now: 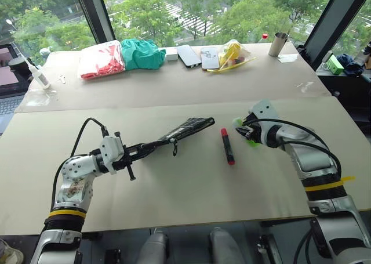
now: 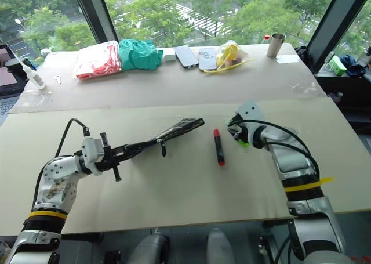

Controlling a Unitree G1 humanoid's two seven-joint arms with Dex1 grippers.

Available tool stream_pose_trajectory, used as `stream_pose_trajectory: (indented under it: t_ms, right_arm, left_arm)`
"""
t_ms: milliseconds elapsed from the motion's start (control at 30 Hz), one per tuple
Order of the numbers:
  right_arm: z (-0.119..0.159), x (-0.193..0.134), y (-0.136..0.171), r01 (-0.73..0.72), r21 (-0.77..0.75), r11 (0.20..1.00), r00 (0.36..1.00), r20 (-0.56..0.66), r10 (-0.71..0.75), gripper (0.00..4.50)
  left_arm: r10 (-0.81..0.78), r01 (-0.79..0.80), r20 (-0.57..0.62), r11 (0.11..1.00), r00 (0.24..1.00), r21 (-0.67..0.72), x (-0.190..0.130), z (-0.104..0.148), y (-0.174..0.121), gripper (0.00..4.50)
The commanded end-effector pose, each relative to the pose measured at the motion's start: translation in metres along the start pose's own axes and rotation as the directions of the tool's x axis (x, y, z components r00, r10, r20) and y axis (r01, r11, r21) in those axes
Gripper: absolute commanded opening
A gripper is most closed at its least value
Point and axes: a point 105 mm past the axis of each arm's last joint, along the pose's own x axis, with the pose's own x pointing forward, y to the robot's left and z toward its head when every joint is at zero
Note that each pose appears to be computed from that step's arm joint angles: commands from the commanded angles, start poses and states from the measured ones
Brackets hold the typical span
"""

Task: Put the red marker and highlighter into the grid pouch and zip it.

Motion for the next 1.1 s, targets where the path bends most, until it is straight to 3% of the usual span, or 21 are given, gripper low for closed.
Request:
stream_pose_trajectory:
  t_ms: [33, 100, 200, 433, 633, 733, 967, 1000, 1100]
  right_arm:
    - [0.021, -0.011, -0.006, 0.015, -0.028, 1.0, 0.999, 0.052, -0.014, 2.91]
    - [0.018, -0.011, -0.012, 0.048, -0.017, 0.999, 0.998, 0.033, -0.047, 3.68]
    - [0.012, -0.011, -0.019, 0.077, 0.004, 0.997, 0.997, 0.011, -0.077, 4.45]
    - [-0.01, -0.003, -0.016, 0.074, 0.014, 0.997, 0.996, -0.056, -0.073, 4.45]
    - [-0.034, 0.004, -0.014, 0.072, 0.132, 0.989, 0.989, -0.136, -0.053, 4.45]
    - [-0.046, 0.004, -0.005, 0.043, 0.204, 0.978, 0.985, -0.171, -0.007, 3.7]
    - [-0.047, 0.001, -0.005, 0.032, 0.257, 0.966, 0.985, -0.17, 0.012, 1.3]
    - [-0.046, 0.001, -0.006, 0.032, 0.257, 0.966, 0.985, -0.17, 0.012, 1.08]
    - [-0.041, 0.0, -0.007, 0.027, 0.243, 0.97, 0.989, -0.15, 0.01, 1.04]
  left_arm:
    - [0.024, -0.024, 0.026, 0.999, 0.999, 0.021, -0.004, 0.006, 0.004, 0.0]
    - [0.024, -0.024, 0.023, 1.0, 0.999, 0.02, -0.005, 0.005, 0.003, 0.0]
    - [0.023, -0.023, 0.023, 1.0, 0.999, 0.02, -0.005, 0.005, 0.003, 0.0]
    - [0.022, -0.022, 0.023, 0.999, 1.0, 0.024, -0.005, 0.005, 0.004, 0.0]
    - [0.021, -0.021, 0.021, 0.999, 1.0, 0.026, -0.005, 0.005, 0.003, 0.0]
    - [0.025, -0.026, 0.021, 0.999, 0.999, 0.03, -0.005, 0.005, 0.004, 0.0]
    - [0.027, -0.028, 0.019, 0.999, 0.999, 0.033, -0.006, 0.006, 0.003, 0.0]
    - [0.027, -0.028, 0.019, 0.999, 0.999, 0.033, -0.006, 0.006, 0.003, 0.0]
    - [0.028, -0.029, 0.021, 0.999, 0.999, 0.035, -0.006, 0.007, 0.004, 0.0]
